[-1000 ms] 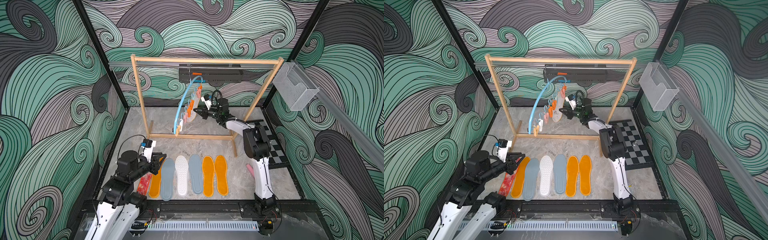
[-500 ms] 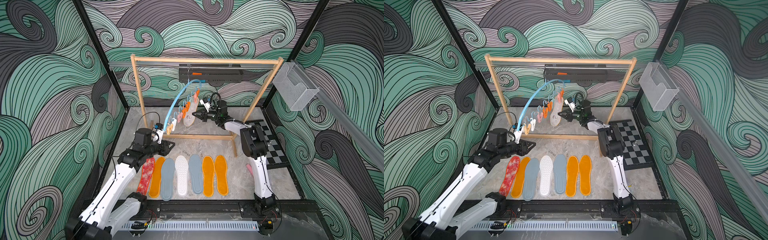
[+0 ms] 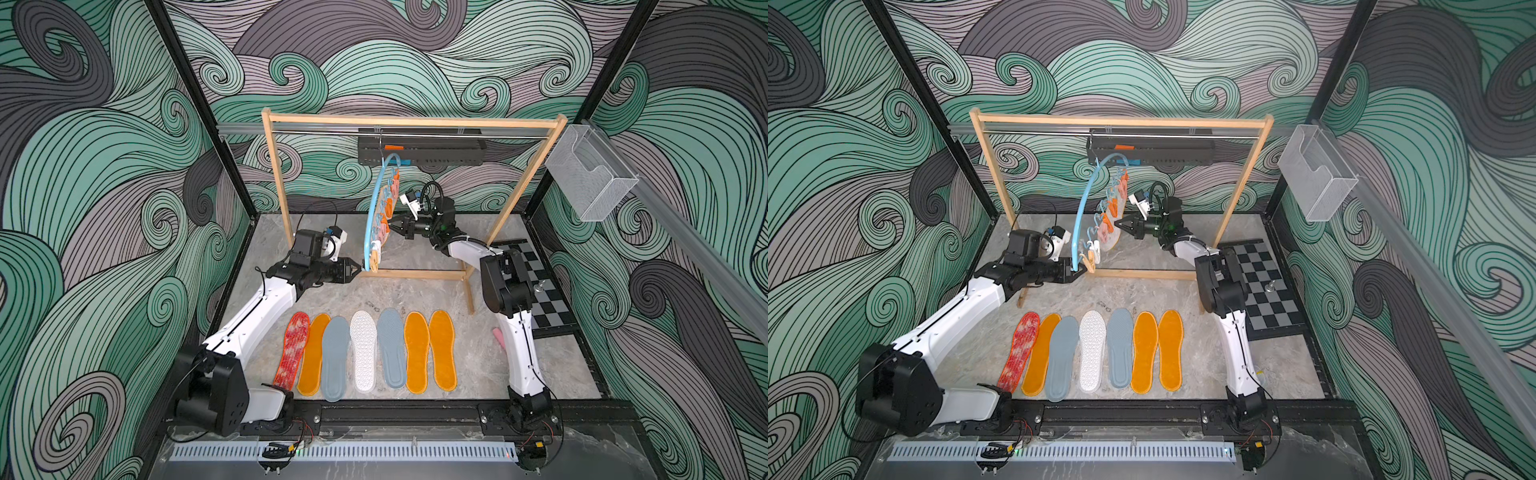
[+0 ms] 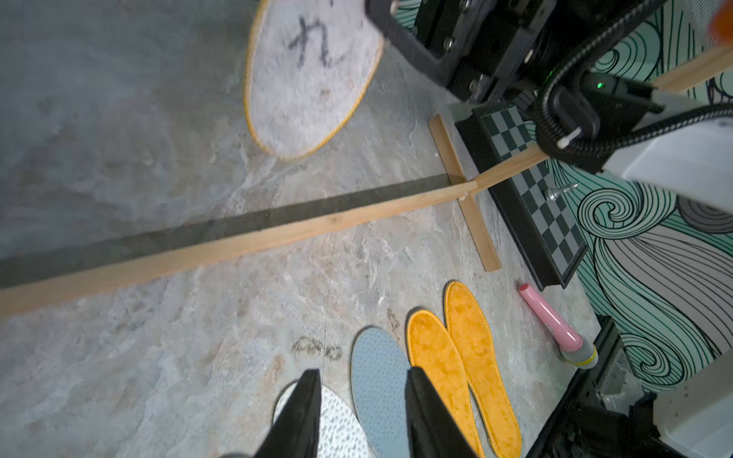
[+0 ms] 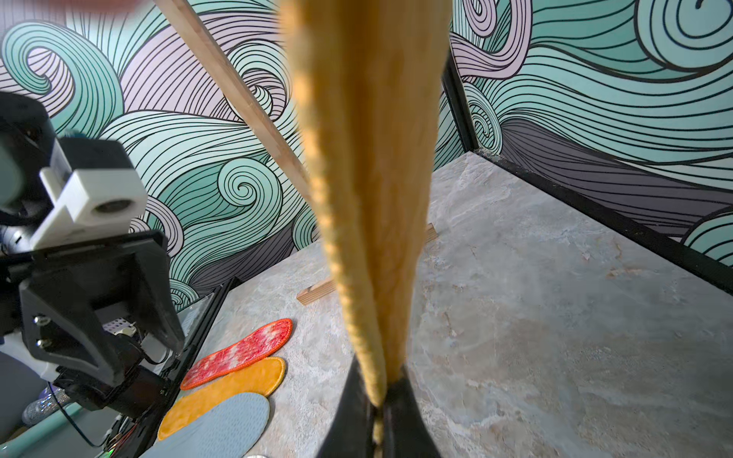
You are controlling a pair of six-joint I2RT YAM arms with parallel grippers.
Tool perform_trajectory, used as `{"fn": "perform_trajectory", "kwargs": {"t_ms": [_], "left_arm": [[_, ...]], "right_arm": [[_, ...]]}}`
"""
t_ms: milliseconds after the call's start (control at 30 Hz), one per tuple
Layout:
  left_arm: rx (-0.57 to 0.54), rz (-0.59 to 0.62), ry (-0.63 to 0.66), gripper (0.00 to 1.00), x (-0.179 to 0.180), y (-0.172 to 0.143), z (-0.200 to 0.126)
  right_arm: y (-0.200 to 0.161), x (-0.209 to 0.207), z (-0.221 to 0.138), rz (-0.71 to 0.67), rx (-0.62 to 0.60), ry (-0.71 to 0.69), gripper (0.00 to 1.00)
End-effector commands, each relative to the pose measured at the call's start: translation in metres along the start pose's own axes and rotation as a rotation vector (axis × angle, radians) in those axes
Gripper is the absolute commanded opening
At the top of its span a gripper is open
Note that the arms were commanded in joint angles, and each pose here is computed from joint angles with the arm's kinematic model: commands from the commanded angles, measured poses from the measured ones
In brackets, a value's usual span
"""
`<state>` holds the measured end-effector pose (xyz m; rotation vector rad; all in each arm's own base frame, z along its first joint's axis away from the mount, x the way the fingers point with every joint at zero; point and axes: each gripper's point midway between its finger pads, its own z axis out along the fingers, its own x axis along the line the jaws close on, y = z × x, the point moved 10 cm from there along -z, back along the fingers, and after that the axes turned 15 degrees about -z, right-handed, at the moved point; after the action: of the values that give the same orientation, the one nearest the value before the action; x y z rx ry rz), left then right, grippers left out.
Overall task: Take the shoe insoles off the hanger
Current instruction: Remove the insole from the hanger.
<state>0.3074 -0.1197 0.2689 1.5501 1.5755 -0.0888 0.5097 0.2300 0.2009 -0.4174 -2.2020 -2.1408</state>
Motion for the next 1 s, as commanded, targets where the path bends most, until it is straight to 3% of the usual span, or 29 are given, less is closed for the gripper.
{"fn": "perform_trajectory", "kwargs": {"t_ms": [0, 200, 433, 667, 967], "left_arm": [[-0.102, 0.026, -0.019, 0.37, -0.012, 0.043, 0.008], [-0.134, 0.122, -0.062, 0.38, -0.014, 0.096, 0.045], [-0.127, 0.263, -0.257, 0.4, -0.006, 0.139, 0.072], [-0.126, 0.284, -0.473, 0.44, 0.003, 0.162, 0.087], [-0.141, 0.375, -0.602, 0.49, -0.006, 0.183, 0.094]], "right_arm": [[0.005, 0.0, 0.0, -0.018, -0.014, 0.047, 0.0], [0.004, 0.0, 0.0, -0.003, -0.011, 0.081, 0.0], [0.002, -0.004, 0.0, 0.016, -0.009, 0.119, 0.0], [0.0, -0.004, 0.001, 0.023, -0.003, 0.147, 0.0], [0.001, -0.004, 0.002, 0.036, -0.006, 0.173, 0.0]]}}
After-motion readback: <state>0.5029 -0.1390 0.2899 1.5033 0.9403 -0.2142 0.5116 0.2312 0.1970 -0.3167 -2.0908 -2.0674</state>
